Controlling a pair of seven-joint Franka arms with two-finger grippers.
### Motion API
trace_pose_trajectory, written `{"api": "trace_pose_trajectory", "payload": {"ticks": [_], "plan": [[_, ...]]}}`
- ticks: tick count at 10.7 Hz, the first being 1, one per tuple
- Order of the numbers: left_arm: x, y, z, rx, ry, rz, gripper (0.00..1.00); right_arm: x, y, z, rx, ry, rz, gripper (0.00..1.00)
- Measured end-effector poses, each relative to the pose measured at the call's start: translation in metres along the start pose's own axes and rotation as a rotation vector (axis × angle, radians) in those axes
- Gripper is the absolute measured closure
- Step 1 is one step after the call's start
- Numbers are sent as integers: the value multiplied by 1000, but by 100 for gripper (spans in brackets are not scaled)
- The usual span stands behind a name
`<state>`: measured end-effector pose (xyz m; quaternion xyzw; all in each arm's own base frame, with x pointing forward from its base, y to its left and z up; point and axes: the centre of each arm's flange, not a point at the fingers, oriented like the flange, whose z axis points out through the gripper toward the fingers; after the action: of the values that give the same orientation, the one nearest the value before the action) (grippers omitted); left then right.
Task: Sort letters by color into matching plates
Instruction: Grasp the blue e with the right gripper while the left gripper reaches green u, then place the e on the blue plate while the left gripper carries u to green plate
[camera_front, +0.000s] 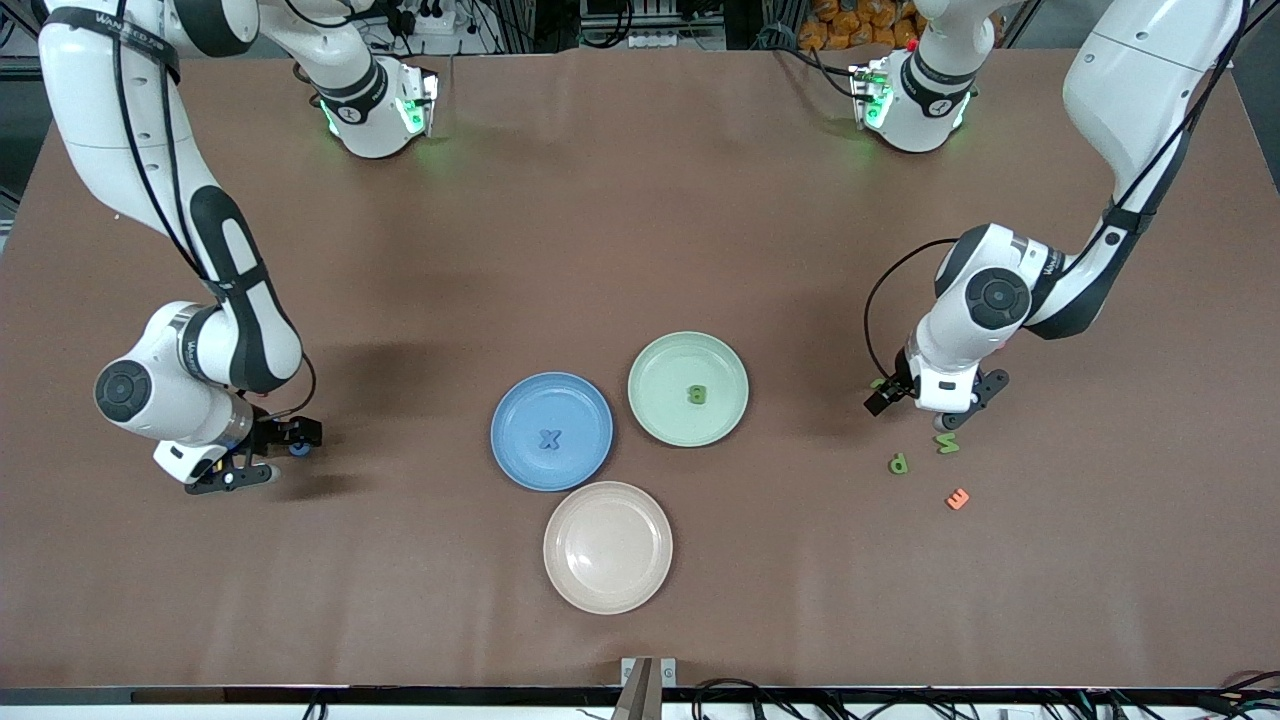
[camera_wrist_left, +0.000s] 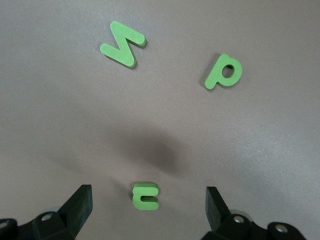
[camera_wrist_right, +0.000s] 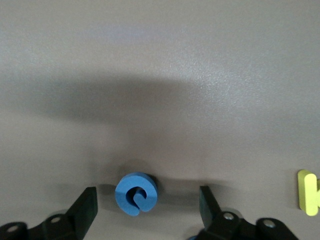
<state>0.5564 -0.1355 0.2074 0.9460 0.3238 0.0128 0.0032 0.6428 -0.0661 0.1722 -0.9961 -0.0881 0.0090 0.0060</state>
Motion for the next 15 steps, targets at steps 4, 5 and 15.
{"api": "trace_pose_trajectory", "payload": {"ticks": [4, 5, 15], "plan": [[-9, -1, 15, -26, -20, -34, 0, -4, 2, 2, -6, 8, -13, 31], [-11, -2, 19, -24, -27, -39, 0, -4, 1, 1, -7, 10, -13, 33], [-13, -4, 32, -34, -36, -30, 0, -7, -3, -3, -8, 28, -17, 64]]}}
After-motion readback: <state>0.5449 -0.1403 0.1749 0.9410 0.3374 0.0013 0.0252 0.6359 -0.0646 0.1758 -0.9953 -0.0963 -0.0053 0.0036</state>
